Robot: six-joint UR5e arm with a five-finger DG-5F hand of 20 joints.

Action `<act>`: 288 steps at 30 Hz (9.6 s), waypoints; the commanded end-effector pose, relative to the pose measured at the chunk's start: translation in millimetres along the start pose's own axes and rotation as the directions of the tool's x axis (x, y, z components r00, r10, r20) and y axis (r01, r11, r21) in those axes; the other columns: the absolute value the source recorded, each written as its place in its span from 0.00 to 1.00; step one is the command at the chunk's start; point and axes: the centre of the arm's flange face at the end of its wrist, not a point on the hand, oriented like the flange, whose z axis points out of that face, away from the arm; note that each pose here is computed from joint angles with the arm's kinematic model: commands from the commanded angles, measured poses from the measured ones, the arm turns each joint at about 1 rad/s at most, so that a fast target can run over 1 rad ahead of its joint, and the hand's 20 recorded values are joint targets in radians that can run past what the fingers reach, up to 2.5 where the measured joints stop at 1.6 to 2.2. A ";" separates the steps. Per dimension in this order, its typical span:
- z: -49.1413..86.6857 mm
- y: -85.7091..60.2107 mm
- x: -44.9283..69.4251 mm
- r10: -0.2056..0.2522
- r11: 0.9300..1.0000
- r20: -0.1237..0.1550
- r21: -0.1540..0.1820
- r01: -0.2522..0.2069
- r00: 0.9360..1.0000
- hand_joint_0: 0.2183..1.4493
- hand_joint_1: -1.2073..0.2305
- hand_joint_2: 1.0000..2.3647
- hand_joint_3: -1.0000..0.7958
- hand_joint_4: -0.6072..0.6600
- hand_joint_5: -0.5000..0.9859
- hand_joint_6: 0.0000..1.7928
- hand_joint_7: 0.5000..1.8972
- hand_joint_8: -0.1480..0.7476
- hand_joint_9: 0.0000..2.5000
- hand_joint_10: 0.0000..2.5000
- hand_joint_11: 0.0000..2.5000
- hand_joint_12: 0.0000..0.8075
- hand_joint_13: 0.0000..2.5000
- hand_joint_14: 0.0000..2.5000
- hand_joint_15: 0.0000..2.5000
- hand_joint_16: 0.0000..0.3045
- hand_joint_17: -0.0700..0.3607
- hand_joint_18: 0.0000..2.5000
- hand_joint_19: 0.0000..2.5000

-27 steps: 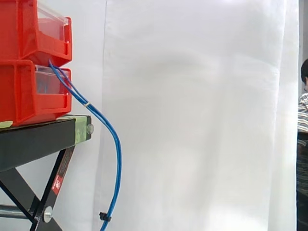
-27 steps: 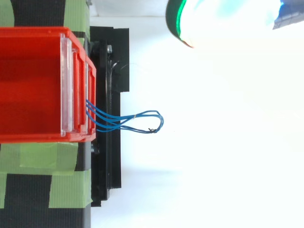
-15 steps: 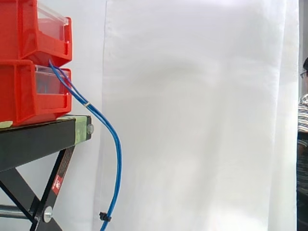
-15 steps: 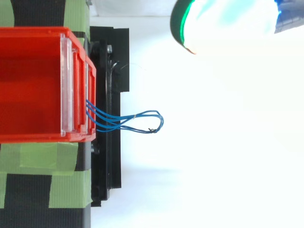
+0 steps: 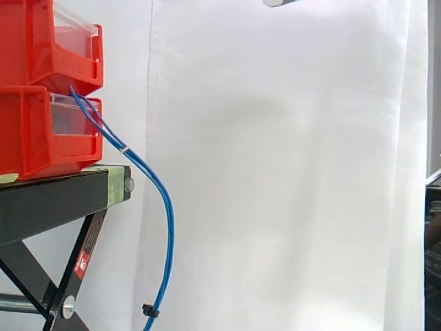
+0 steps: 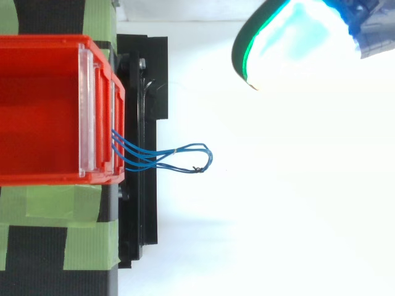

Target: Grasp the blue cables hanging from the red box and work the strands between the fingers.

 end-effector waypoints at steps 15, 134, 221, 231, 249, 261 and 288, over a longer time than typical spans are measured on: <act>1.0 0.4 3.1 -0.022 1.000 -0.006 -0.002 0.022 1.000 0.37 0.68 0.00 0.00 0.57 0.00 0.00 0.13 0.46 0.00 0.00 0.06 0.42 0.00 0.00 0.09 0.21 0.49 0.00 0.11; 99.6 -318.0 112.1 0.107 0.986 0.218 -0.146 -0.075 0.970 0.40 0.64 0.00 0.00 0.60 0.02 0.00 0.13 0.49 0.01 0.00 0.08 0.43 0.00 0.00 0.09 0.21 0.49 0.00 0.12; 128.5 -321.4 114.3 0.067 0.984 0.280 -0.180 -0.016 0.958 0.41 0.60 0.00 0.00 0.64 0.11 0.00 0.10 0.58 0.20 0.00 0.12 0.48 0.14 0.00 0.11 0.20 0.48 0.14 0.14; 129.2 -320.8 115.9 0.090 0.981 0.259 -0.191 -0.040 0.962 0.41 0.60 0.00 0.00 0.64 0.11 0.00 0.10 0.58 0.21 0.00 0.13 0.48 0.17 0.00 0.12 0.19 0.47 0.17 0.15; 129.3 -319.7 115.8 0.097 0.980 0.258 -0.196 -0.046 0.961 0.42 0.59 0.00 0.00 0.65 0.14 0.00 0.11 0.60 0.26 0.00 0.17 0.50 0.22 0.00 0.15 0.18 0.45 0.21 0.14; 129.3 -319.7 115.8 0.097 0.980 0.258 -0.196 -0.046 0.961 0.43 0.59 0.00 0.00 0.66 0.16 0.00 0.11 0.62 0.30 0.00 0.20 0.52 0.28 0.01 0.19 0.18 0.44 0.24 0.14; 129.3 -320.6 115.9 0.096 0.980 0.258 -0.194 -0.046 0.961 0.46 0.55 0.00 0.00 0.69 0.22 0.00 0.12 0.63 0.45 0.01 0.45 0.57 0.46 0.01 0.43 0.17 0.43 0.34 0.19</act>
